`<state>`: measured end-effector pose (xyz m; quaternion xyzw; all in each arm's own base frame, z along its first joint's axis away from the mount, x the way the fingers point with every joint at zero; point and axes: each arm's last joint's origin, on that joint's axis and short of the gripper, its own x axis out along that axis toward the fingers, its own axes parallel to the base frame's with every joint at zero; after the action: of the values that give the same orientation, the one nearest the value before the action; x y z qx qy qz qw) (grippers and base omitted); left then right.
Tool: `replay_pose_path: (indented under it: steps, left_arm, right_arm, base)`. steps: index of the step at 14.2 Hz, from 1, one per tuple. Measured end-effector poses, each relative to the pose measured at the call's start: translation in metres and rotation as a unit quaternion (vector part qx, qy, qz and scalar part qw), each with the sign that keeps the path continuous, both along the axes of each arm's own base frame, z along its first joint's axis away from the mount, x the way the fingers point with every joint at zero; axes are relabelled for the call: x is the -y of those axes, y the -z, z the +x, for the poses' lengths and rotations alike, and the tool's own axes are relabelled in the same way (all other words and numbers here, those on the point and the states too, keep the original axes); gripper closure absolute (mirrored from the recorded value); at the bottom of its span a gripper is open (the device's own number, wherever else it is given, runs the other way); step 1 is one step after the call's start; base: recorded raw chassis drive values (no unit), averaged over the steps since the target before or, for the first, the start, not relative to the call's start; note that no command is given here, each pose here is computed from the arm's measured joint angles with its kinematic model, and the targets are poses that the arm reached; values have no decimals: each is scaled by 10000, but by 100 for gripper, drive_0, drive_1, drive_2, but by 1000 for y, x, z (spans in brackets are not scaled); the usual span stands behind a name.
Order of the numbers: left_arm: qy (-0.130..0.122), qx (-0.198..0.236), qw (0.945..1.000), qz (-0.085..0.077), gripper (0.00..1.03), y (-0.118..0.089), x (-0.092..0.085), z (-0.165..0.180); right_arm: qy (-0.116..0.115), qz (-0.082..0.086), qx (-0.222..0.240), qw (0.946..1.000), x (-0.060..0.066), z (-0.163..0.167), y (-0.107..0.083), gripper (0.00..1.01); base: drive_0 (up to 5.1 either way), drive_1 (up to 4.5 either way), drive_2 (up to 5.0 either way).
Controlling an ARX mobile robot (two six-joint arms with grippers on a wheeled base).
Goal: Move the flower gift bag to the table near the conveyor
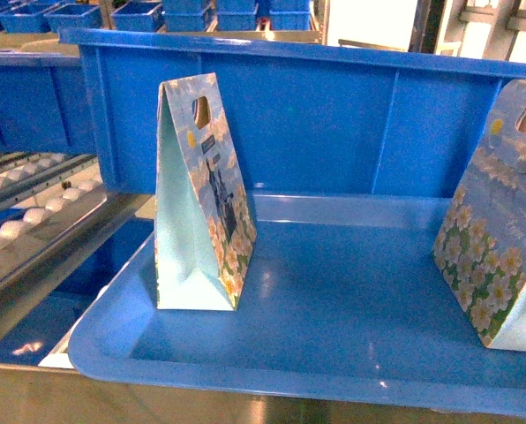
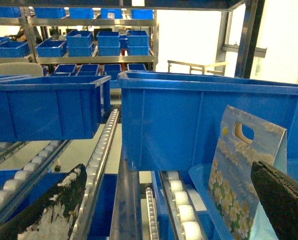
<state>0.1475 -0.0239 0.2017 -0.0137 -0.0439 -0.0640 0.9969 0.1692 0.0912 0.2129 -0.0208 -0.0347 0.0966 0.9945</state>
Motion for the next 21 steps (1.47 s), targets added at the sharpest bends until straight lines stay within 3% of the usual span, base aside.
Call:
replay_pose_path:
  steps: [3,5,6,8,10,11,13,21]
  left_arm:
    - [2,0,10000,0,5,0,0,0]
    - [2,0,10000,0,5,0,0,0]
    - [0,2,10000,0,5,0,0,0]
    - [2,2,10000,0,5,0,0,0]
    - [0,0,10000,0,5,0,0,0]
    - [2,0,10000,0,5,0,0,0]
    - [4,0,10000,0,5,0,0,0]
    - [0,2,10000,0,5,0,0,0]
  right_arm:
    - [71,-119,-194,9997,3,17,-8,3]
    - [422,19,-151,9990,25,31,-28,3]
    - [442,37,-136,9989,27,37,-33,3]
    - [255,-59,-361,9990,22,49,-30,3]
    - [255,-149,-525,9982,18,59,-24,3]
    - [549,-365,-696,9954,15,68,-17,3]
    - [825,-590,-860,9911,9,78,-11,3]
    - [1091,-910,-1424,9796,-3,112,21,3]
  base:
    - [0,0,0]
    - [0,0,0]
    - [0,0,0]
    - [0,0,0]
    - [0,0,0]
    - [0,0,0]
    - [0,0,0]
    - [0,0,0]
